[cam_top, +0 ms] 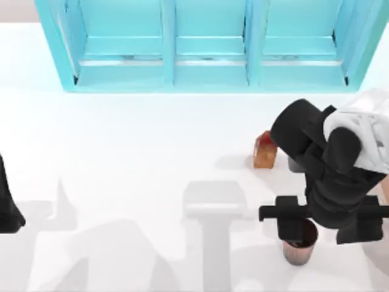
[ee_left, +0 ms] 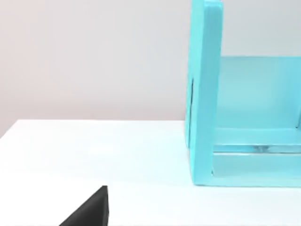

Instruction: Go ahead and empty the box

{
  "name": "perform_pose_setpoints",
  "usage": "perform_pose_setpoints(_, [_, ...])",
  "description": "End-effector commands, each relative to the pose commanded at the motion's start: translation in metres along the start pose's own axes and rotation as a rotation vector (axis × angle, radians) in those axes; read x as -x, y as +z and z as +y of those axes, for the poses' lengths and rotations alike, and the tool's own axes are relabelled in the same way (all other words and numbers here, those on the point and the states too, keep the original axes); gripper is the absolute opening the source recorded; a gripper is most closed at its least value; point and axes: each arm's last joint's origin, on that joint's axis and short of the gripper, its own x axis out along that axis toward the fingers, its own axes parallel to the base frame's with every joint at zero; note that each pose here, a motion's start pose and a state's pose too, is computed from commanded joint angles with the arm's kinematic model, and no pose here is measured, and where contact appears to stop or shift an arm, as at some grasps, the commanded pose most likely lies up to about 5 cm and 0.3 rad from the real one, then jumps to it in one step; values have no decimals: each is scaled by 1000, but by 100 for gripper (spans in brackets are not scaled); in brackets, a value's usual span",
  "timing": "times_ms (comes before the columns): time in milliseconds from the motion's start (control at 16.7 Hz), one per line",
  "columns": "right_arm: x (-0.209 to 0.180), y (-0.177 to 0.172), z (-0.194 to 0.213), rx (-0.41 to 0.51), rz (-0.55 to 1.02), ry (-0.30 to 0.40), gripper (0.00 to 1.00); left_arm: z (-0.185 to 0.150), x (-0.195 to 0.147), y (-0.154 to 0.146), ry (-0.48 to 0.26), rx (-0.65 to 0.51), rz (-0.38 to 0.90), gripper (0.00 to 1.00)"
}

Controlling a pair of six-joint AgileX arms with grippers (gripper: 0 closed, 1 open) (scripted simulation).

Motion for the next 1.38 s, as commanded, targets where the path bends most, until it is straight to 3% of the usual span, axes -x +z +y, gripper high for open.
perform_pose_setpoints(120, [0, 0, 0, 0, 0, 0, 100, 0, 0, 0, 0, 0, 0, 100])
perform_pose_setpoints(720, [4, 1, 1, -4, -1, 1, 100, 0, 0, 0, 0, 0, 0, 100])
perform_pose_setpoints(1380, [100, 2, -6, -1, 0, 0, 100, 0, 0, 0, 0, 0, 0, 100])
